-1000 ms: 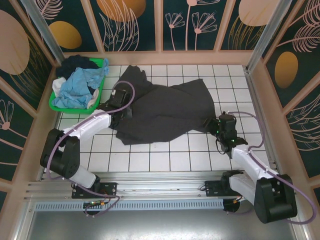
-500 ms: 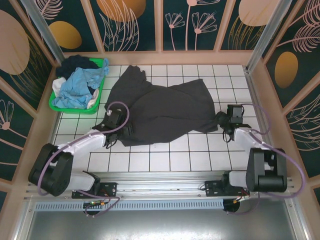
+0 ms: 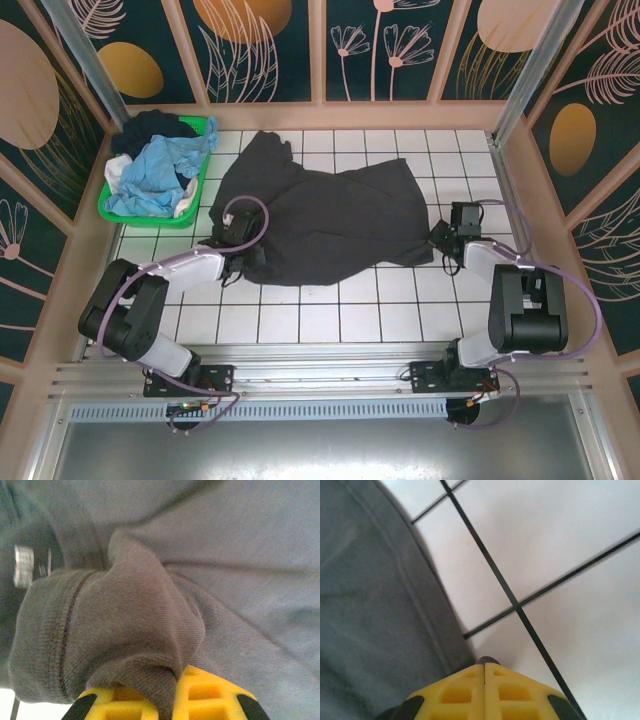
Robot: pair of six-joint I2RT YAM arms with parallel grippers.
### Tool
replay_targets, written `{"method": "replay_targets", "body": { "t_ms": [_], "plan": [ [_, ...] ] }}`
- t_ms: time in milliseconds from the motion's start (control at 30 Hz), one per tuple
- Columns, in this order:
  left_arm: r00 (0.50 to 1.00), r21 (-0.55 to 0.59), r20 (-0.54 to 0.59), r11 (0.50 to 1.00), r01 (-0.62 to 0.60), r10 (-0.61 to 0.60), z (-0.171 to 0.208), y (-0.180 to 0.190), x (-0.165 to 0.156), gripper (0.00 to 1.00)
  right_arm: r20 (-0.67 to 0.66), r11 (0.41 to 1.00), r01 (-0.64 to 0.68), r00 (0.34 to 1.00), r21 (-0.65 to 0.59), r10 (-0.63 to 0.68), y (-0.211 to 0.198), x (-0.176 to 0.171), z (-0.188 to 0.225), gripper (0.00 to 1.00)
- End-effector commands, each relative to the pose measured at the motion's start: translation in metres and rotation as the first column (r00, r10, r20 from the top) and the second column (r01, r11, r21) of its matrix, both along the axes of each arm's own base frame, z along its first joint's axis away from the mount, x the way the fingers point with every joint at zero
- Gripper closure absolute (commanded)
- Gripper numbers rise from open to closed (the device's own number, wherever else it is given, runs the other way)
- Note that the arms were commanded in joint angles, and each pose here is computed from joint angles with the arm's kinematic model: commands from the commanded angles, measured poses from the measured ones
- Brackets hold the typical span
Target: Fold and stack the t-shirts
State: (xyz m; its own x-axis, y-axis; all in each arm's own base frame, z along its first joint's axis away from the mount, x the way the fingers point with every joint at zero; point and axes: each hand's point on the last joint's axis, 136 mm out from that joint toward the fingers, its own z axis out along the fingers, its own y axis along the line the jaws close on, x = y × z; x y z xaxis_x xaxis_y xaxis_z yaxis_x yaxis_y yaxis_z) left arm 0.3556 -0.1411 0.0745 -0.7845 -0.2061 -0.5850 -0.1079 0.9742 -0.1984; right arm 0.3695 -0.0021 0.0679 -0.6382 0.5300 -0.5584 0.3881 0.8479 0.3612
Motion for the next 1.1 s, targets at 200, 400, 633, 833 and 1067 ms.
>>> {"method": "replay_targets", "body": {
  "t_ms": [200,400,633,833,1067],
  "plan": [
    [0.983,0.014,0.182,1.0,0.011,-0.013,0.09,-0.007,0.042,0.82,0.067,0.998,-0.018,0.998,0.067,0.014,0.015,-0.009,0.024,0.79],
    [0.999,0.066,0.052,0.998,-0.016,0.012,0.035,-0.002,0.07,0.57,-0.01,0.994,-0.046,0.999,0.098,0.047,0.03,-0.006,-0.01,0.64],
    [0.996,-0.024,0.09,1.0,-0.01,0.012,0.029,0.008,0.024,0.3,-0.043,0.998,-0.054,0.998,0.044,0.056,0.03,-0.001,-0.022,0.53],
    [0.999,-0.014,-0.037,0.999,0.039,-0.04,-0.03,0.0,0.009,0.34,-0.041,0.998,-0.057,0.997,0.04,0.059,0.031,0.008,-0.022,0.89],
    [0.989,-0.053,0.023,0.987,0.149,-0.148,0.018,-0.026,0.032,1.0,0.067,0.997,-0.073,0.995,0.009,0.072,0.029,0.008,0.03,1.0]
  ]
}}
